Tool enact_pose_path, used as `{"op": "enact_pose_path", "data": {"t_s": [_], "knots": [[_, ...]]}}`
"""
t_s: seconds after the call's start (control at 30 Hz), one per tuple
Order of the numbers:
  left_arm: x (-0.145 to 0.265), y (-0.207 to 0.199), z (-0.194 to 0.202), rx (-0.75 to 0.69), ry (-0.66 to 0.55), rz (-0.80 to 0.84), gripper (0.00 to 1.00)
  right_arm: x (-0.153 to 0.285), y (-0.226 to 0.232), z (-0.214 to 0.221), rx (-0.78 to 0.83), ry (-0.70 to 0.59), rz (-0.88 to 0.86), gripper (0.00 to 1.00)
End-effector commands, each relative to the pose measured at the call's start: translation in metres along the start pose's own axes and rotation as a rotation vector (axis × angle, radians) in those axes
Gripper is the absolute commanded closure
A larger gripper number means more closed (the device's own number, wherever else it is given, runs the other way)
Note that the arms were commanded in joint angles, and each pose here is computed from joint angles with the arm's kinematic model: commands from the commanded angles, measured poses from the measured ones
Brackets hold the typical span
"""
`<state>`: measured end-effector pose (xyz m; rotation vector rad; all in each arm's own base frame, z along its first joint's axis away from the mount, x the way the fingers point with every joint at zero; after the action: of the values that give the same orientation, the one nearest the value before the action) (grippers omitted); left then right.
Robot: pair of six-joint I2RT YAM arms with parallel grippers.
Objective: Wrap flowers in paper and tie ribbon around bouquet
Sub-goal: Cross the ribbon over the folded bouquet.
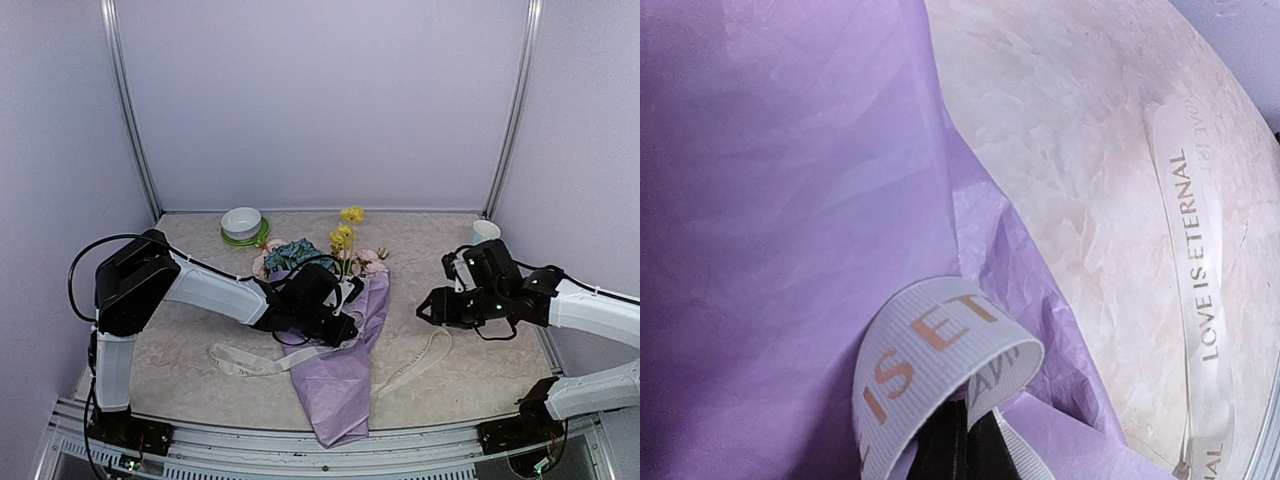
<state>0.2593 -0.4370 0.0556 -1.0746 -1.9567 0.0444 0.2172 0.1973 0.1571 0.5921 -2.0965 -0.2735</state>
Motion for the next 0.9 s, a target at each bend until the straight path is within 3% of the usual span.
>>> {"op": "enact_pose_path", "data": {"t_s": [0.0,0.23,0.47,0.53,0.6,0.63,0.73,0.87], "knots": [[-0.011,0.005,0.014,-0.006,0.062,0.006,1.00,0.010,-0.078,0.035,-0.106,0.077,0.234,0.44],[-0.009,0.003,0.015,-0.009,0.068,0.006,1.00,-0.020,-0.089,0.035,-0.146,0.087,0.086,0.47],[-0.007,0.000,0.016,-0.006,0.072,-0.004,1.00,-0.044,-0.110,0.056,-0.151,0.204,0.172,0.59],[-0.005,-0.001,0.015,-0.011,0.069,-0.009,1.00,-0.047,-0.116,0.061,-0.143,0.224,0.203,0.69],[-0.004,-0.002,0.015,-0.013,0.067,-0.016,1.00,-0.045,-0.120,0.058,-0.128,0.220,0.237,0.91],[-0.004,-0.001,0.016,-0.012,0.070,-0.020,1.00,-0.042,-0.119,0.049,-0.109,0.196,0.254,1.00],[-0.004,0.001,0.016,-0.009,0.069,-0.038,1.00,-0.013,-0.119,0.011,-0.060,0.089,0.350,1.00],[-0.003,0.002,0.016,-0.007,0.066,-0.049,1.00,0.061,-0.095,-0.051,0.036,-0.102,0.416,1.00]]}}
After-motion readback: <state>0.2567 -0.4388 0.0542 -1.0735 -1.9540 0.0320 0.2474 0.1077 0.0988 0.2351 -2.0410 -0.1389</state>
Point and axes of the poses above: each gripper's point midway between its finger pads, its own x axis back along the fingers, its own y axis along the line the jaws close on, z = x × y, the point moved 4 cm from there along x, back along the fingers, and after that the axes turned 6 degrees about x, right-handed, at the moved point
